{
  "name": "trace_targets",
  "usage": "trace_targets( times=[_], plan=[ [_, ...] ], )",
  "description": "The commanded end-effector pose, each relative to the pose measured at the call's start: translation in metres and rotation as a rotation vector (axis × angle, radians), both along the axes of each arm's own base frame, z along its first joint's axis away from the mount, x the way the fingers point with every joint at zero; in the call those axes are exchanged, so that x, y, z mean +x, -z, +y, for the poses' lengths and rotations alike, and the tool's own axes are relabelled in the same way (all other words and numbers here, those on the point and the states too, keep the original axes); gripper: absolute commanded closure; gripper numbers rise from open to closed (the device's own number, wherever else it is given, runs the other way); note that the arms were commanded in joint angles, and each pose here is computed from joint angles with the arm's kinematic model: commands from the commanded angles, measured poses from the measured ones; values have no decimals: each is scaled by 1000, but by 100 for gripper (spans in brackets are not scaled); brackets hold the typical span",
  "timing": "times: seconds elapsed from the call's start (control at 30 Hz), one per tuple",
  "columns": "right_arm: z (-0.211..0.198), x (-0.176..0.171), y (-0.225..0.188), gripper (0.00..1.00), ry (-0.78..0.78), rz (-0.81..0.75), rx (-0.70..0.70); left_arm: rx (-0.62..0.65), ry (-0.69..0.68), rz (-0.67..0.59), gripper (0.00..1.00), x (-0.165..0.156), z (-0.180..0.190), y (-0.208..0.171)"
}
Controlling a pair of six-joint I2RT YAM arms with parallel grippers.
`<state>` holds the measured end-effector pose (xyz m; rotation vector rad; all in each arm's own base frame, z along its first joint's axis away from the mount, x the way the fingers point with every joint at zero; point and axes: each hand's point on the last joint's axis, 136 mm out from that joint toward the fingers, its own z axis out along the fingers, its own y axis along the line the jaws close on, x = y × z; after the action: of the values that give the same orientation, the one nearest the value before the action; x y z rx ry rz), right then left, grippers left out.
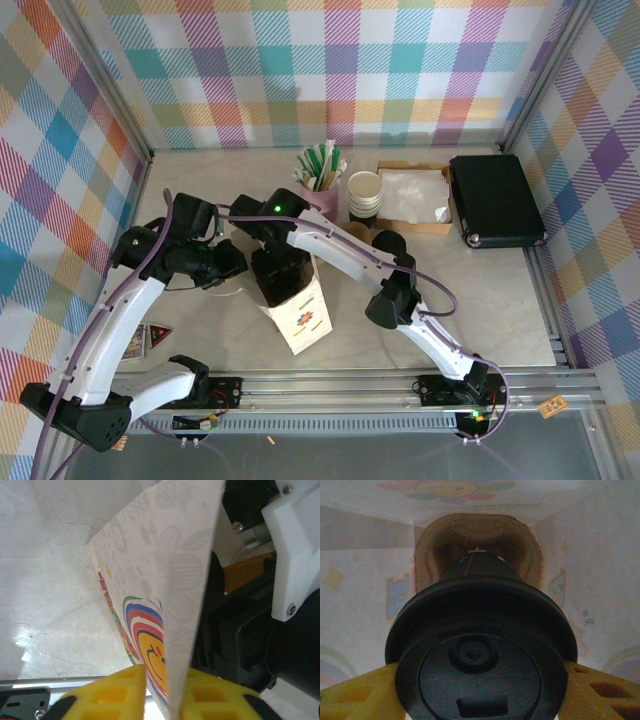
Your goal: Pack the takeout coffee
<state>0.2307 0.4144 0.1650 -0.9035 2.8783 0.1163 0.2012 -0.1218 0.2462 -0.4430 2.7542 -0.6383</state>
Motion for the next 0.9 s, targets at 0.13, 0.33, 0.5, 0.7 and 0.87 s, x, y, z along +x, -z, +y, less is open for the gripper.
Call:
trace_targets(
  times=[0.13, 0.33, 0.5, 0.7, 0.87],
  plan=[
    [-2, 10, 12, 78, -1, -26, -43, -18, 16, 68, 100, -12, -2, 15],
    [6, 21, 24, 76, 20, -48, -31, -9, 33, 86, 100, -18, -6, 20],
    [7, 27, 32, 75, 41, -50, -32, -4, 53, 83, 100, -18, -10, 20],
    [8, 35, 40, 72, 47, -65, -39, -8, 68, 84, 100, -16, -13, 20],
    [11, 40, 48, 65, 40, -76, -47, -10, 74, 80, 100, -14, -14, 21]
  ],
)
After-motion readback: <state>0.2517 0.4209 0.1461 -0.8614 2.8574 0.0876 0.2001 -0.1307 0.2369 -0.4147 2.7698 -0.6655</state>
